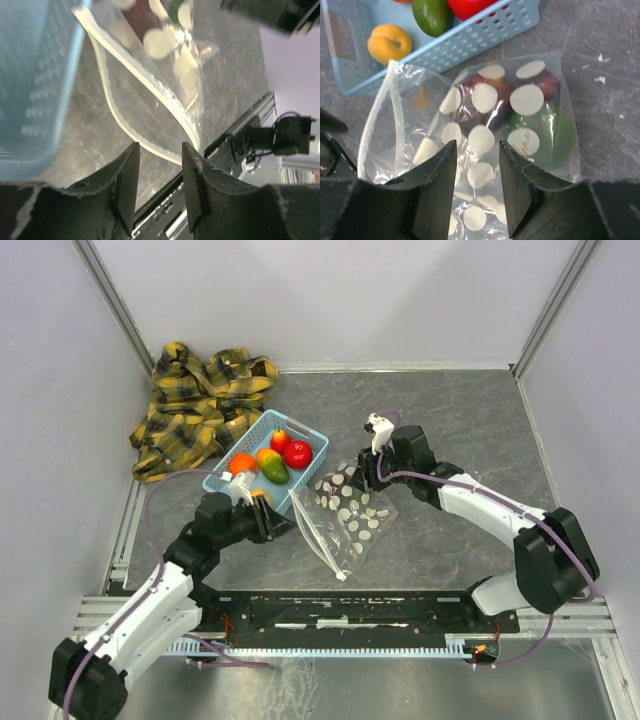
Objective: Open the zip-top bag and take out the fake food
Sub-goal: Pick up the fake fruit from the zipper food storage bag.
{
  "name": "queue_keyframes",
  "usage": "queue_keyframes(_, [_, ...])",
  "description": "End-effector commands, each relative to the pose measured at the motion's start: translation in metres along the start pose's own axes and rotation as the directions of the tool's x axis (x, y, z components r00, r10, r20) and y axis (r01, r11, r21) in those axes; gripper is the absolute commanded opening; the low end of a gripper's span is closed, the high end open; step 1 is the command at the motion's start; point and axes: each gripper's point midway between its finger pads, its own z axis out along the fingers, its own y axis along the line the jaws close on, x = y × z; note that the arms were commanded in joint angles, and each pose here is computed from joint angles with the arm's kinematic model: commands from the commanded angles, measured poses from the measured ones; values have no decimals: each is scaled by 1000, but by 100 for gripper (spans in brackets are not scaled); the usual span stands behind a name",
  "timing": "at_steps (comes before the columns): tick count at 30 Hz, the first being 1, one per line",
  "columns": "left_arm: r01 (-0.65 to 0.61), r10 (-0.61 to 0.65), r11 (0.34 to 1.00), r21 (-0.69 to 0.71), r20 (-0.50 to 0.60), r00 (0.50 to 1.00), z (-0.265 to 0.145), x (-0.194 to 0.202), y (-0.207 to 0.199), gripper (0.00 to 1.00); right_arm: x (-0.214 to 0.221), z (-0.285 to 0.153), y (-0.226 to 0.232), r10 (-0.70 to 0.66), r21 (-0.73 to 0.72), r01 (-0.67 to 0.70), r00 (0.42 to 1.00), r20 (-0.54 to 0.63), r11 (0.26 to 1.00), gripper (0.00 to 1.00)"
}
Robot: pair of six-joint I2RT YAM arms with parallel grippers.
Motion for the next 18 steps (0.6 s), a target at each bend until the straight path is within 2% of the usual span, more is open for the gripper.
queue_keyframes(1, [15, -15, 999, 33, 8, 1000, 16, 8, -16, 47, -43, 11, 16, 0, -70, 5, 997, 75, 998, 47])
queue_keyframes(10, [48, -53, 997, 67, 74, 996, 34, 14, -5, 52, -54, 42, 3, -5, -23, 6, 1000, 22, 1000, 41])
queue_keyframes(18, [35, -40, 994, 107, 51, 998, 49, 18, -11, 52, -49, 64, -13, -16, 27, 18, 999, -52, 999, 25])
